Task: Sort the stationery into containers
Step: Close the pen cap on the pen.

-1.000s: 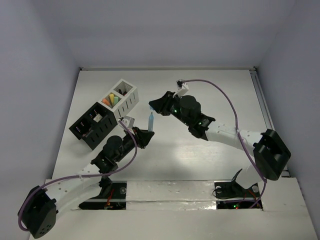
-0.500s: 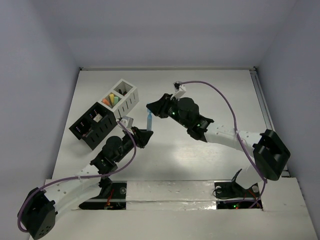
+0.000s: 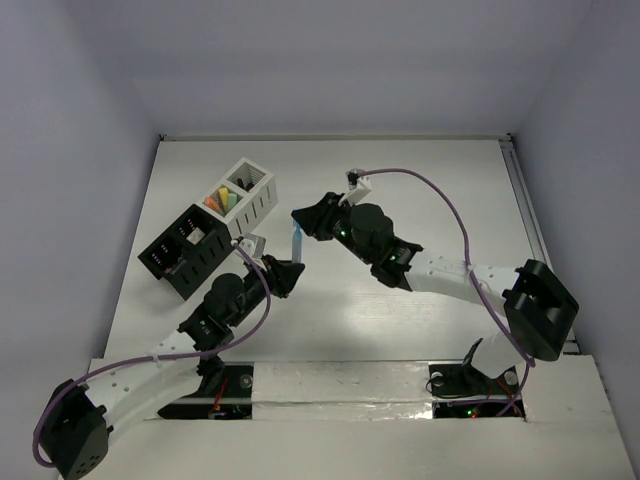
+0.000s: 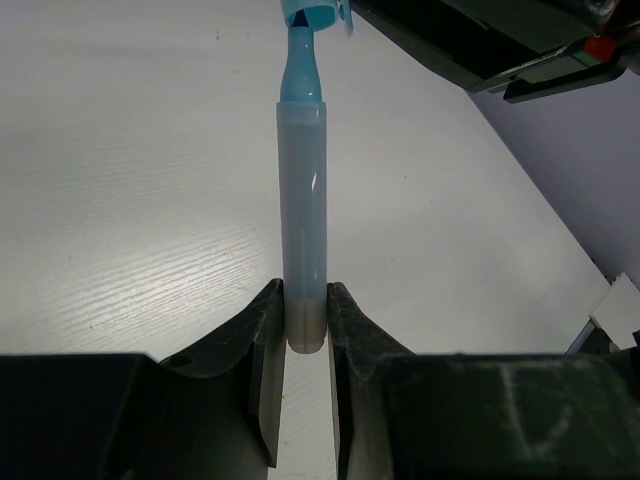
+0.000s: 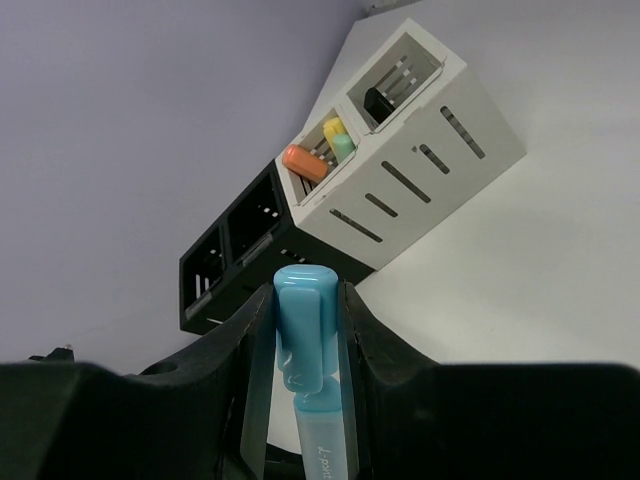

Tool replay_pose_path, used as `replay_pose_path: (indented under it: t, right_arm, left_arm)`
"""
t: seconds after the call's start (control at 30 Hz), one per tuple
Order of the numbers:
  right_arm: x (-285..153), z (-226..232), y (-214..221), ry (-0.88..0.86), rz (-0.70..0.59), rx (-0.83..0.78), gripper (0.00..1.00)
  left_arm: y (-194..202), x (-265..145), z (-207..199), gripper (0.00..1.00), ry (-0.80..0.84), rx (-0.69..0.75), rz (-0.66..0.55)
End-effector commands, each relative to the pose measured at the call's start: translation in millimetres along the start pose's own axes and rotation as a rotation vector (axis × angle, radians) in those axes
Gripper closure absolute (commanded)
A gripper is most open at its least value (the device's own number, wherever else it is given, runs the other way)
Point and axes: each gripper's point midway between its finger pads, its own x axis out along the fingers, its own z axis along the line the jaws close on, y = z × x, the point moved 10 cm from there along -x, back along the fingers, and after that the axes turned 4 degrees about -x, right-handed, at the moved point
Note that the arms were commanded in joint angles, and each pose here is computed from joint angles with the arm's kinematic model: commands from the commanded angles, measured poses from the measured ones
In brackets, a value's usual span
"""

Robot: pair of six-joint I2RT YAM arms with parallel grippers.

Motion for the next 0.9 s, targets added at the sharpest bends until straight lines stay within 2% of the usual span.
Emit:
replay_pose_path:
  t: [0.0, 0.87]
  right_arm:
    - [-2.7, 6.3, 6.5, -0.010, -0.012, -0.024, 1.00]
    - [-3.8, 0.0, 19.1, 0.100, -0.074, -0.095, 1.00]
  left_arm:
    - [-33.5, 5.2, -18.3, 1.00, 0.047, -0.007, -0.145]
    - [-40.0, 7.2, -24.6, 1.00, 0.073, -0.028, -0.162]
